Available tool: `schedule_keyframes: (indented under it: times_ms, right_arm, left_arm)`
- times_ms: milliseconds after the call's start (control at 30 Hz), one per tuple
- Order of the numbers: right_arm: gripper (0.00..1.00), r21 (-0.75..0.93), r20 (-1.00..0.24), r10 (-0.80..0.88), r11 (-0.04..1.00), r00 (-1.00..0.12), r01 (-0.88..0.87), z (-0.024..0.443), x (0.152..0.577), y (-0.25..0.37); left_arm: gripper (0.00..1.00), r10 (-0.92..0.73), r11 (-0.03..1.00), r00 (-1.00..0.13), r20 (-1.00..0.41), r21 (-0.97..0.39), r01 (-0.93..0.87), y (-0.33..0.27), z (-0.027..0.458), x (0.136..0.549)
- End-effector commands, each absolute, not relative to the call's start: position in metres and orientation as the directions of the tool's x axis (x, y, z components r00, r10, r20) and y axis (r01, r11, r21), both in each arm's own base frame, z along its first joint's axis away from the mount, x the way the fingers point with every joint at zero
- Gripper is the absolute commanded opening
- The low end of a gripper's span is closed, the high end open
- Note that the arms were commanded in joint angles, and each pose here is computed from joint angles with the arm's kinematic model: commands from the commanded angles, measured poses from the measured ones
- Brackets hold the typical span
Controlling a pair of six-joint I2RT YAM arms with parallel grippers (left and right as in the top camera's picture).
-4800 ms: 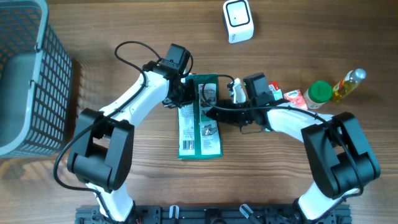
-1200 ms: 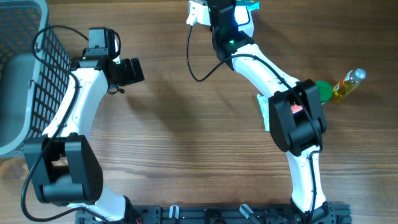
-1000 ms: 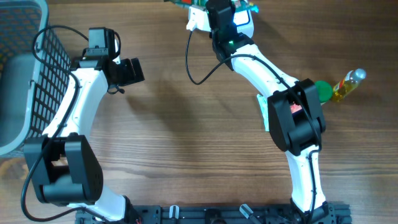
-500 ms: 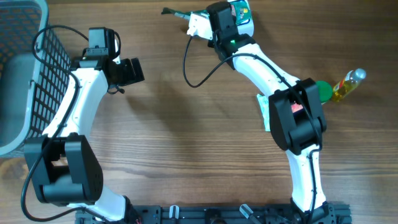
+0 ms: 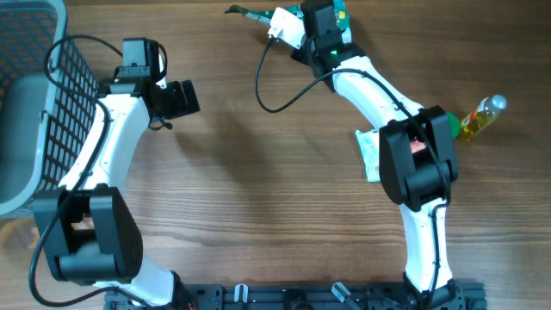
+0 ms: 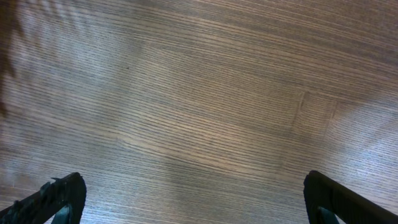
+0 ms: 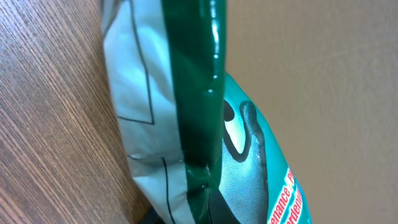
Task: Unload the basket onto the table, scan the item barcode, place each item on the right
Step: 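Lift the gloves packet with the right gripper to the scanner window, then lower the gloves packet onto the table centre-right and release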
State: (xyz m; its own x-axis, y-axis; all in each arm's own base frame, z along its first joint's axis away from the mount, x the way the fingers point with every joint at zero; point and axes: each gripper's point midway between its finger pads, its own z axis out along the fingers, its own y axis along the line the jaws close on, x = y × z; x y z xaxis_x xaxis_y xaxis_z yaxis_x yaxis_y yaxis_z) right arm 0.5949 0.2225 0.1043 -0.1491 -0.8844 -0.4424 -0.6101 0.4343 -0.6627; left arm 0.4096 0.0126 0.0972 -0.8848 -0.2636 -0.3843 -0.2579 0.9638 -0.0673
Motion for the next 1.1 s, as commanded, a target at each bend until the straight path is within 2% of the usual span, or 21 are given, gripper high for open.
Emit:
schedule_keyframes:
  times_ms: [0,67,133,167,200,267,367,400,467,567,733,767,867,967,1000,1033,1067]
  right_arm:
    - [0.04,-0.637,-0.579,-0.8,0.564,-0.157,-0.525,0.195,0.584,0.221]
    - [0.04,-0.545,-0.638,-0.748,0.605,-0.18,-0.58,0.221,0.557,0.224]
    - [0.04,-0.347,-0.684,-0.64,0.707,-0.349,-0.617,0.234,0.512,0.217]
    - [0.04,-0.236,-0.666,-0.569,0.774,-0.482,-0.587,0.23,0.49,0.207]
    - [0.04,-0.135,-0.6,-0.511,0.823,-0.615,-0.552,0.215,0.464,0.197]
    - [0.04,0.06,-0.416,-0.475,0.836,-0.775,-0.545,0.184,0.408,0.195]
    - [0.04,0.263,-0.149,-0.407,0.862,-0.901,-0.433,0.148,0.343,0.194]
    - [0.05,0.269,-0.084,-0.365,0.888,-0.927,-0.374,0.133,0.332,0.19]
    - [0.05,0.254,0.001,-0.319,0.917,-0.948,-0.308,0.106,0.317,0.18]
    - [0.05,0.167,0.063,-0.184,0.971,-0.981,-0.171,0.068,0.308,0.163]
    - [0.41,0.027,-0.044,-0.161,0.986,-0.986,-0.162,0.049,0.333,0.143]
    - [0.44,0.031,-0.062,-0.161,0.986,-0.985,-0.163,0.049,0.337,0.145]
    - [0.45,0.057,-0.086,-0.159,0.985,-0.984,-0.164,0.05,0.342,0.151]
    - [0.39,0.131,-0.104,-0.168,0.975,-0.98,-0.181,0.051,0.344,0.168]
    - [0.29,0.191,-0.113,-0.17,0.963,-0.979,-0.189,0.053,0.345,0.18]
    - [0.09,0.257,-0.115,-0.172,0.946,-0.978,-0.197,0.053,0.344,0.191]
    - [0.04,0.294,-0.123,-0.174,0.934,-0.977,-0.203,0.052,0.344,0.198]
  left_arm:
    - [1.0,-0.246,0.968,-0.888,-0.388,-0.051,-0.246,0.015,0.097,0.41]
    - [1.0,-0.246,0.968,-0.888,-0.388,-0.051,-0.246,0.015,0.097,0.41]
    - [1.0,-0.246,0.968,-0.888,-0.388,-0.051,-0.246,0.015,0.097,0.41]
    - [1.0,-0.246,0.968,-0.888,-0.388,-0.051,-0.246,0.015,0.097,0.41]
    - [1.0,-0.246,0.968,-0.888,-0.388,-0.051,-0.246,0.015,0.097,0.41]
    - [1.0,-0.246,0.968,-0.888,-0.388,-0.051,-0.246,0.015,0.097,0.41]
    - [1.0,-0.246,0.968,-0.888,-0.388,-0.051,-0.246,0.015,0.097,0.41]
    - [1.0,-0.246,0.968,-0.888,-0.388,-0.051,-0.246,0.015,0.097,0.41]
    - [1.0,-0.246,0.968,-0.888,-0.388,-0.051,-0.246,0.015,0.097,0.41]
    - [1.0,-0.246,0.968,-0.888,-0.388,-0.051,-0.246,0.015,0.097,0.41]
    - [1.0,-0.246,0.968,-0.888,-0.388,-0.051,-0.246,0.015,0.097,0.41]
    - [1.0,-0.246,0.968,-0.888,-0.389,-0.051,-0.246,0.015,0.097,0.41]
    - [1.0,-0.246,0.968,-0.888,-0.388,-0.051,-0.246,0.015,0.097,0.41]
    - [1.0,-0.246,0.968,-0.888,-0.388,-0.051,-0.246,0.015,0.097,0.41]
    - [1.0,-0.246,0.968,-0.888,-0.388,-0.051,-0.246,0.015,0.097,0.41]
    - [1.0,-0.246,0.968,-0.888,-0.389,-0.051,-0.246,0.015,0.097,0.41]
    - [1.0,-0.246,0.968,-0.888,-0.388,-0.051,-0.246,0.015,0.097,0.41]
